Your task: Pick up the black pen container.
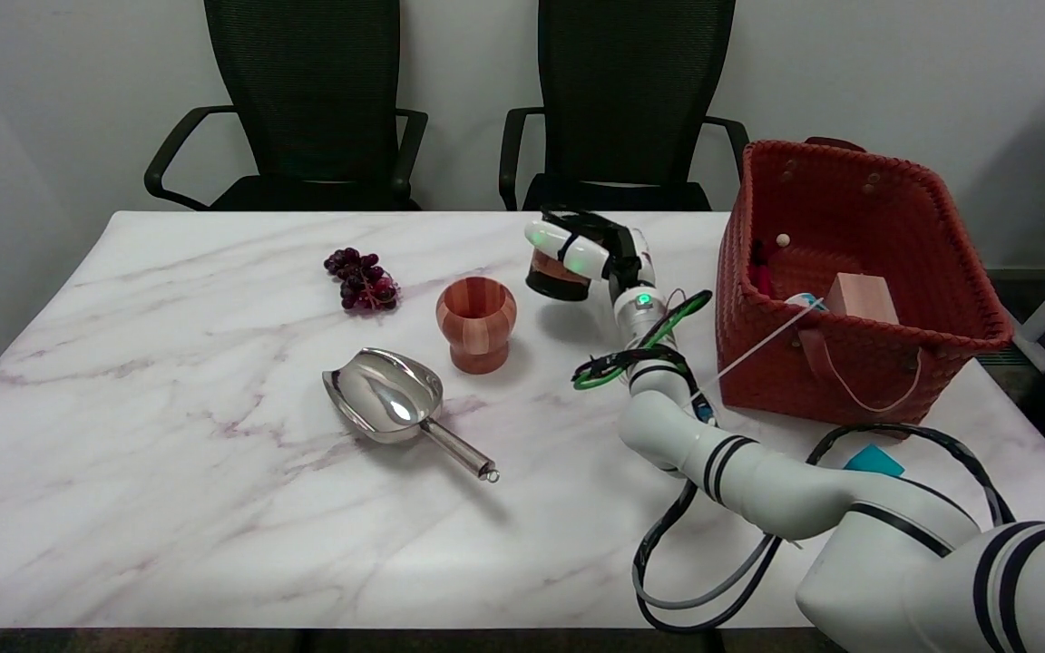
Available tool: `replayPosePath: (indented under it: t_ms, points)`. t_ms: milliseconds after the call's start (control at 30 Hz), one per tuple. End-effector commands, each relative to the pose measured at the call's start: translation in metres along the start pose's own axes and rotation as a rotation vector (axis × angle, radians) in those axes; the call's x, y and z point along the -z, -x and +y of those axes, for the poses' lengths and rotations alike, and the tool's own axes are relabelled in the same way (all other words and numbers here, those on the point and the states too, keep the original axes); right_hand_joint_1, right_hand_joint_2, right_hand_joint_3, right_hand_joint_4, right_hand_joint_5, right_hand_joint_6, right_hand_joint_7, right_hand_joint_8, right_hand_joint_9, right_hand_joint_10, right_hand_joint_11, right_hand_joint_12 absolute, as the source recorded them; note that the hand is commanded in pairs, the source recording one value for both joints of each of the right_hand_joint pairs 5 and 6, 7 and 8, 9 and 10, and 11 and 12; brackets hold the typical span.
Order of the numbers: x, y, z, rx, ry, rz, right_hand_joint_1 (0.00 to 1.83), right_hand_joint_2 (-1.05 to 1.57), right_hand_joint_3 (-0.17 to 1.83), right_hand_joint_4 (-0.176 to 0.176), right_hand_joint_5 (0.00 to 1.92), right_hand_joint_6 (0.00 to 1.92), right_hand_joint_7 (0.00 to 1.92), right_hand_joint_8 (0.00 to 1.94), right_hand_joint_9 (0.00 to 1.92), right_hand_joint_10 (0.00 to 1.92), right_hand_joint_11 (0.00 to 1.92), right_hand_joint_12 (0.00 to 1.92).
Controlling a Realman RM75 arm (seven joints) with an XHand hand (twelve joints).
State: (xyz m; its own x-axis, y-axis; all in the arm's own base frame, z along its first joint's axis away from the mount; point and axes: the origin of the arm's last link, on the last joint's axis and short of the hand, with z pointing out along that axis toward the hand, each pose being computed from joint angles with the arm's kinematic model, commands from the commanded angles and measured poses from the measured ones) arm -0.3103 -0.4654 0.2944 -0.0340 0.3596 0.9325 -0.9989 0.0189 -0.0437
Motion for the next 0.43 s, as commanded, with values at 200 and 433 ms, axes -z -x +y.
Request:
replayPosePath:
  t_ms: [200, 433]
  points:
    - [0.011, 0.025, -0.112, 0.031, -0.454, -0.047, 1.18, 0.62, -0.01, 0.000, 0.87, 0.87, 1.25, 1.25, 1.08, 1.08, 0.78, 0.78]
    - [0.042, 0.023, -0.162, 0.172, -0.669, 0.095, 1.18, 0.65, 0.03, 0.000, 0.89, 0.89, 1.27, 1.27, 1.10, 1.10, 0.81, 0.81]
